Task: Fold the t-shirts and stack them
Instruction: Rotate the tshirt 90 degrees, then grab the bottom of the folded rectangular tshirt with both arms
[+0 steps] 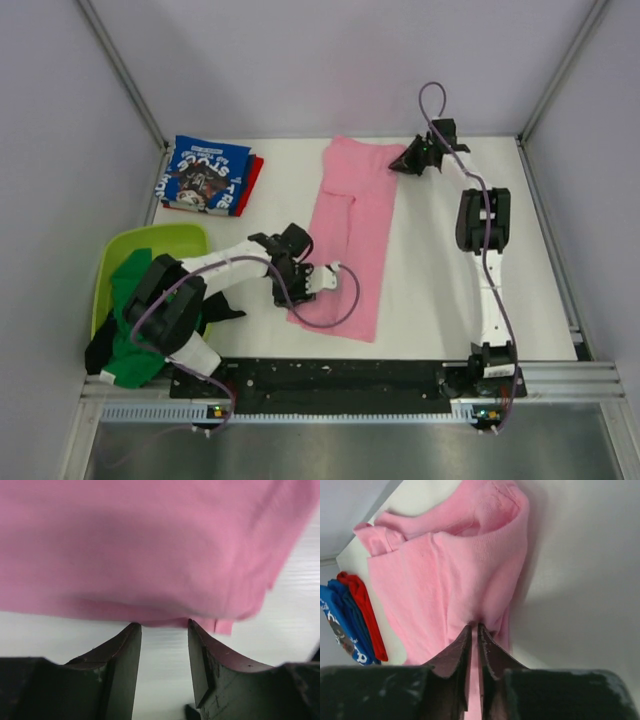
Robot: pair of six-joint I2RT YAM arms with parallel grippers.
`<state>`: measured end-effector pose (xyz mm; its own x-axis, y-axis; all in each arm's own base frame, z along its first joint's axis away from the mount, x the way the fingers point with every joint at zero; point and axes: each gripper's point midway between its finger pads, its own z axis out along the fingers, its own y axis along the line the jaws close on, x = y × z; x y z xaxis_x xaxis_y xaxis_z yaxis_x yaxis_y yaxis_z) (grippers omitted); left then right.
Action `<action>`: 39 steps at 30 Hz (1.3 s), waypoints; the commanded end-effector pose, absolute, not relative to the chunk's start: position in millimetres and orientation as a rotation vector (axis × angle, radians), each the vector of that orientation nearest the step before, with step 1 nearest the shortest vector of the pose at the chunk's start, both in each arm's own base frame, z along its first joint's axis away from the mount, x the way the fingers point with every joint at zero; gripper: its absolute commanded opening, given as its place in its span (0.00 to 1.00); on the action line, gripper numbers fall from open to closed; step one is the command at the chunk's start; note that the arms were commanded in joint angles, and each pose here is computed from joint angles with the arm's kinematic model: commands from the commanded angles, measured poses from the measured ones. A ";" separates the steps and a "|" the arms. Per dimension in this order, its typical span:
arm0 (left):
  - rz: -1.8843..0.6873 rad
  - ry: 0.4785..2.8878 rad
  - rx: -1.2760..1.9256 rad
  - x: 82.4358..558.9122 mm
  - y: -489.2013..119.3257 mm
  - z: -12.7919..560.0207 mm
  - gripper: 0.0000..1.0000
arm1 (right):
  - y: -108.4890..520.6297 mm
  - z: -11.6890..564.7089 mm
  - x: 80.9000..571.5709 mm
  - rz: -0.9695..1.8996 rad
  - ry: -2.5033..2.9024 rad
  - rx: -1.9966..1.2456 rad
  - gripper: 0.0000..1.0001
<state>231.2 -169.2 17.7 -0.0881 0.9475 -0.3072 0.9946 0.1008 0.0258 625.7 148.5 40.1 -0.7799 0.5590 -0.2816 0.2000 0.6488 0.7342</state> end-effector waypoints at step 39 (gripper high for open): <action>-0.451 1.584 2.210 133.9 -196.2 4.8 0.08 | 227.5 7.1 108.9 0.462 1.425 -2.290 0.72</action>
<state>142.2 -209.0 17.3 0.3341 0.7959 -0.5049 0.9423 -0.2947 0.1590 91.6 220.5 13.0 0.3841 -0.7584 -0.5266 -0.9082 -0.4129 -0.0678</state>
